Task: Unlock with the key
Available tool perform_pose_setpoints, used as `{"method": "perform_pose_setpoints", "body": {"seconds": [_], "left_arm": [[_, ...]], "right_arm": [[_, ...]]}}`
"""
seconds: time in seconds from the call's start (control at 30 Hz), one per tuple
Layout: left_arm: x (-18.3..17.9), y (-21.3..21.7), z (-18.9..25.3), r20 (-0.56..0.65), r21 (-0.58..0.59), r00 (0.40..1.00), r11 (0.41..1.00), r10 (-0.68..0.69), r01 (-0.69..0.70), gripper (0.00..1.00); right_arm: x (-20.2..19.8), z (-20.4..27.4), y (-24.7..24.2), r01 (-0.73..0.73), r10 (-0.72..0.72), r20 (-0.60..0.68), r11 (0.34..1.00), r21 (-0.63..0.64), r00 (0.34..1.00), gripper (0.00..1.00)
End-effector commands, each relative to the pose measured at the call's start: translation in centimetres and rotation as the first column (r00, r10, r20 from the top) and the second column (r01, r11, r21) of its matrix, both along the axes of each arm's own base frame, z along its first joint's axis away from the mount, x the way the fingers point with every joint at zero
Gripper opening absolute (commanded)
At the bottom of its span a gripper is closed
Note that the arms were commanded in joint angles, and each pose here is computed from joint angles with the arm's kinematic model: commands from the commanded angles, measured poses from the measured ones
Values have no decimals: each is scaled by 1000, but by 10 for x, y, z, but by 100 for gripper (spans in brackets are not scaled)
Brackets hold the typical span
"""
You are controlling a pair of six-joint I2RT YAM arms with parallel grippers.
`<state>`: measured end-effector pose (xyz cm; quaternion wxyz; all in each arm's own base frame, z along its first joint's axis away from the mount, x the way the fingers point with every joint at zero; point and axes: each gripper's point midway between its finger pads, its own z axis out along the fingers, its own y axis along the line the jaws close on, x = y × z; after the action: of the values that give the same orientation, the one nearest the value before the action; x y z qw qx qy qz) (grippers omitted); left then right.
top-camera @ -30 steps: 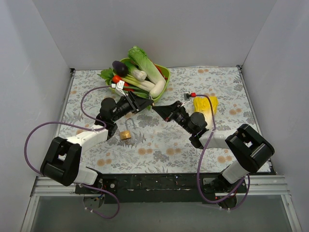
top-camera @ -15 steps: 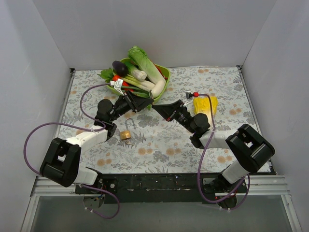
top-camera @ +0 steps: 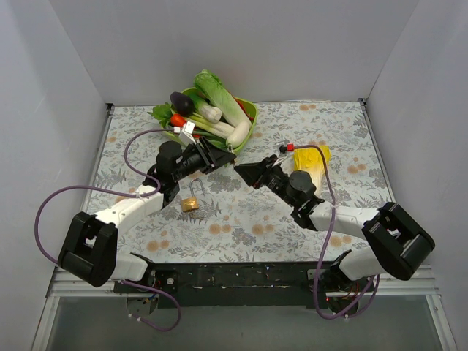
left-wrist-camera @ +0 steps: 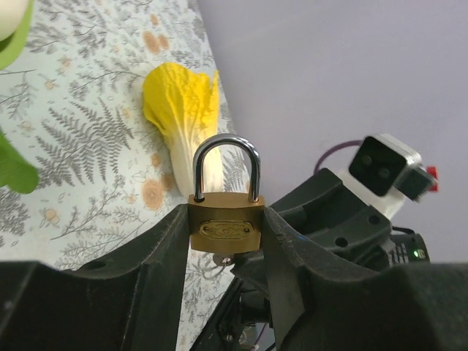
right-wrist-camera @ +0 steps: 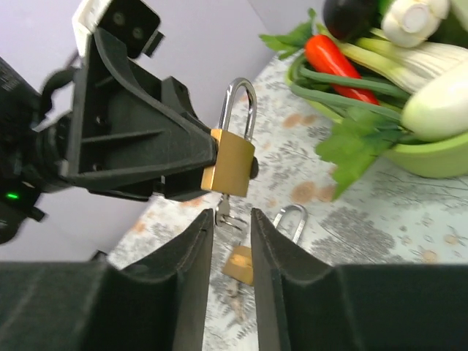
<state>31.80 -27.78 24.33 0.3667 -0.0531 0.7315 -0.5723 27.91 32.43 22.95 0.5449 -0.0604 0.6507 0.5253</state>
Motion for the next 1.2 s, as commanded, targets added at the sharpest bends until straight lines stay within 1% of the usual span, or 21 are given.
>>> {"method": "perform_pose_setpoints", "body": {"seconds": [0.0, 0.03, 0.13, 0.3, 0.43, 0.63, 0.8, 1.1, 1.17], "left_arm": [[12, 10, 4, -33, 42, 996, 995, 88, -86, 0], [13, 11, 4, -38, 46, 995, 995, 94, -92, 0], [13, 11, 3, -47, 50, 994, 994, 98, -95, 0], [13, 11, 3, -51, 52, 994, 995, 93, -90, 0], [13, 10, 2, -59, 51, 994, 995, 88, -85, 0], [13, 10, 4, -53, 50, 995, 996, 83, -80, 0], [11, 9, 5, -48, 48, 996, 996, 78, -76, 0], [10, 9, 10, -38, 38, 997, 997, 72, -70, 0], [10, 9, 10, -38, 38, 997, 997, 73, -72, 0]], "right_arm": [[6, -14, -7, 121, -113, 59, 980, -156, 992, 55], [3, -17, -4, 137, -122, 88, 970, -200, 989, 62], [-2, -12, 1, 173, -140, 144, 953, -248, 980, 64], [-1, -2, 3, 221, -177, 189, 944, -244, 966, 64], [4, 9, 8, 231, -181, 219, 945, -230, 959, 60], [13, 25, 16, 251, -191, 261, 943, -218, 946, 57], [20, 24, 26, 247, -186, 262, 942, -226, 947, 54], [28, 24, 33, 258, -198, 270, 943, -212, 942, 44], [29, 26, 34, 260, -202, 272, 945, -196, 941, 40]]}}
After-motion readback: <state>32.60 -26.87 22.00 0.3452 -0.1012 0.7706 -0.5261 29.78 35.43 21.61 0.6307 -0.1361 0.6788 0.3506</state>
